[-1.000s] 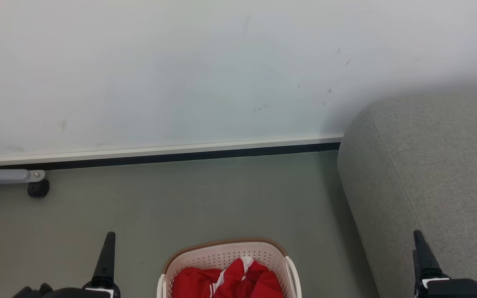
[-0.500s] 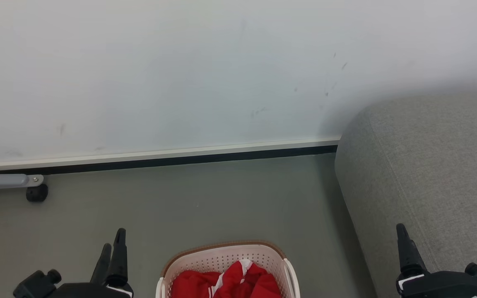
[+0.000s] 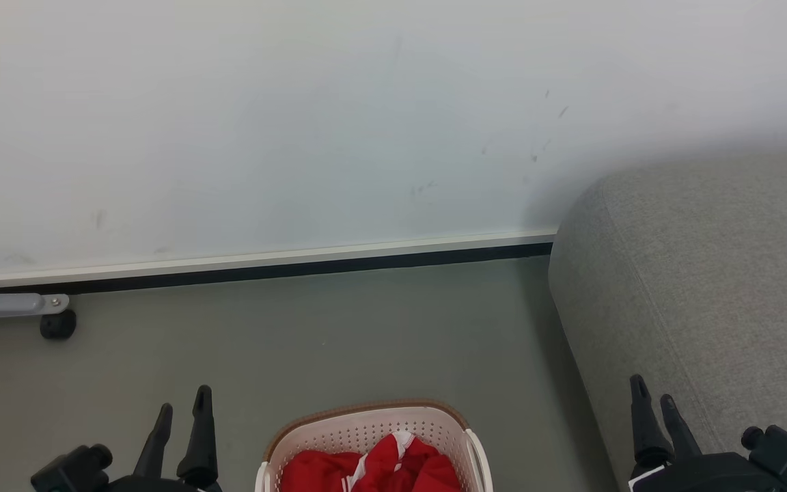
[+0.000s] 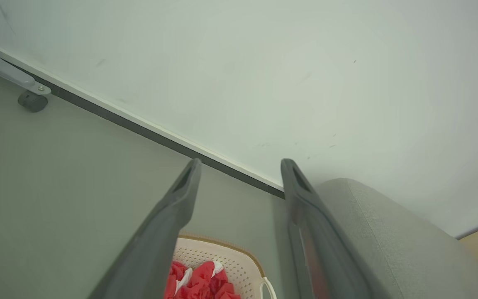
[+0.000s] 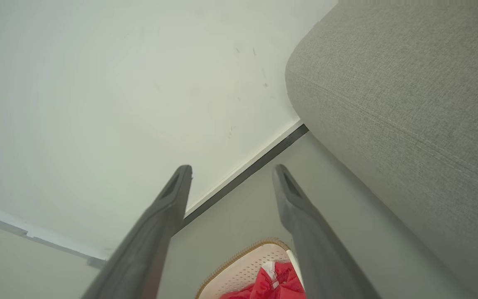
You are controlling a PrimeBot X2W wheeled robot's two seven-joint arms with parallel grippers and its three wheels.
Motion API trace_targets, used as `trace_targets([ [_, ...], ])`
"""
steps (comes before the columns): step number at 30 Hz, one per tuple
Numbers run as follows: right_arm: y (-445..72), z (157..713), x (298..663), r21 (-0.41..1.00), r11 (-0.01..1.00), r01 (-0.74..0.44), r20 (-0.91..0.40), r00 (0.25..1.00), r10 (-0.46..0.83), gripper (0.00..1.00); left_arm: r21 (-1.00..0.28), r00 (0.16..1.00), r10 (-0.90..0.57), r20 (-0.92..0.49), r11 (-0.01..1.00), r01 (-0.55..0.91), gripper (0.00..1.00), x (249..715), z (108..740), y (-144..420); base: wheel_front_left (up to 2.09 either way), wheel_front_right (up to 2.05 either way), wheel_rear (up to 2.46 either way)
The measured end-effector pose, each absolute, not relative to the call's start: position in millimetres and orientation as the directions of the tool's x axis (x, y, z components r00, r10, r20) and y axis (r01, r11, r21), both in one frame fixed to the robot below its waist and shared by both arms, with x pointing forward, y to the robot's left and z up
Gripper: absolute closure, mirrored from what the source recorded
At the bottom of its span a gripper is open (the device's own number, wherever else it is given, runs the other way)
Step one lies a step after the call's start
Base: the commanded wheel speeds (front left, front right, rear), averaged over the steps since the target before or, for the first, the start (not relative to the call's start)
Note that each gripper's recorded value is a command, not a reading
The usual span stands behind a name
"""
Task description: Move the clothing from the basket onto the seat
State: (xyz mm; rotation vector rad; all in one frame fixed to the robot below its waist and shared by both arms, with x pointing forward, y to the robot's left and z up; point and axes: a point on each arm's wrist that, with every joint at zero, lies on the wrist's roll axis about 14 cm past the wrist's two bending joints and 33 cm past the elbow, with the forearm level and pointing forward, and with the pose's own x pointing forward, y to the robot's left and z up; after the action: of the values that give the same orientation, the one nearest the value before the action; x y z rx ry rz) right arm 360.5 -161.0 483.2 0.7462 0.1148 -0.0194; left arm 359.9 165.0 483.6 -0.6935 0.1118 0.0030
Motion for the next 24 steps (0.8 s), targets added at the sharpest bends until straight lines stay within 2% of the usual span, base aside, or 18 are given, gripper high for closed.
trace_targets([
  [9,-154,489,359,0.567,0.823,0.017,-0.078,0.996,0.034,0.0,-0.509,0.996,-0.012,-0.084,0.86,-0.033,0.0,357,485,171,0.0,0.0,0.0],
  [24,-148,496,356,0.387,0.921,-0.031,-0.026,0.999,0.044,0.0,-0.324,0.999,0.007,-0.033,0.946,-0.017,0.0,353,491,173,0.0,0.0,0.0],
])
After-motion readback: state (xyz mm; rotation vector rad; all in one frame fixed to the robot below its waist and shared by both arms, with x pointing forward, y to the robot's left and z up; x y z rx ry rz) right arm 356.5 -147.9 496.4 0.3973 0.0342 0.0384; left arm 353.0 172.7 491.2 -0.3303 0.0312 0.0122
